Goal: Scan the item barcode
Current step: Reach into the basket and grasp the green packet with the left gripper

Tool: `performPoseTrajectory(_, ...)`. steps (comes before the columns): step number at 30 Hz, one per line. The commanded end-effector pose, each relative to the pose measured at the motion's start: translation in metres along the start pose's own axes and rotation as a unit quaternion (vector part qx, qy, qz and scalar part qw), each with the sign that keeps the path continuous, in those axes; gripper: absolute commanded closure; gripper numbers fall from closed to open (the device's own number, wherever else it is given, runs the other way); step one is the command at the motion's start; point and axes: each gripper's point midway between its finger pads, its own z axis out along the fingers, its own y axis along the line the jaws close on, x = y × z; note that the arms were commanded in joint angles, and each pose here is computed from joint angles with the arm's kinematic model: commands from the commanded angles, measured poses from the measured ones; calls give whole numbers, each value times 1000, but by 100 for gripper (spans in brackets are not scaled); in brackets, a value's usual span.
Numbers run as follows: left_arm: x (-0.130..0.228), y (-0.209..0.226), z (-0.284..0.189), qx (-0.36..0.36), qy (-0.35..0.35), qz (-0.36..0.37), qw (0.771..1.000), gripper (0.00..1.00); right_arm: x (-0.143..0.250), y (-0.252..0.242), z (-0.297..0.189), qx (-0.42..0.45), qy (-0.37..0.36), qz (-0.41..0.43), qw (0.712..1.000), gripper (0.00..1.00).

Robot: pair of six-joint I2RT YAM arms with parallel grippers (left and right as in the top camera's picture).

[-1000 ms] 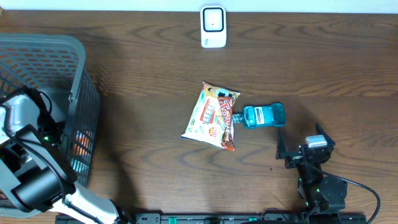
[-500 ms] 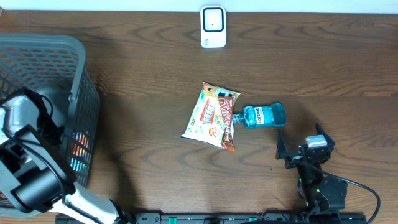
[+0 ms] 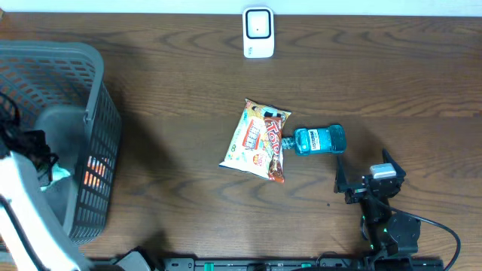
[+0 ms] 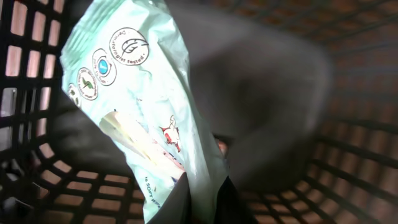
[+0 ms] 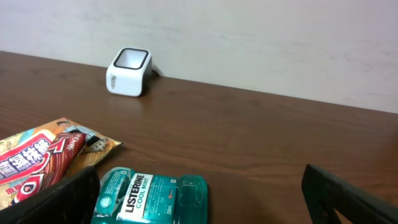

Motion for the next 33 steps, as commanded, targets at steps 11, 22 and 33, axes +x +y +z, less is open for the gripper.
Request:
performPoseTrajectory(11, 60, -82, -192, 474, 20, 204, 857, 92, 1, 1, 0, -1, 2, 6, 1000, 1)
performPoseTrajectory(22, 158, -70, -257, 576, 66, 378, 722, 93, 1, 1, 0, -1, 2, 6, 1000, 1)
performPoseTrajectory(33, 348, -63, -180, 484, 189, 653, 550, 92, 2, 1, 0, -1, 2, 6, 1000, 1)
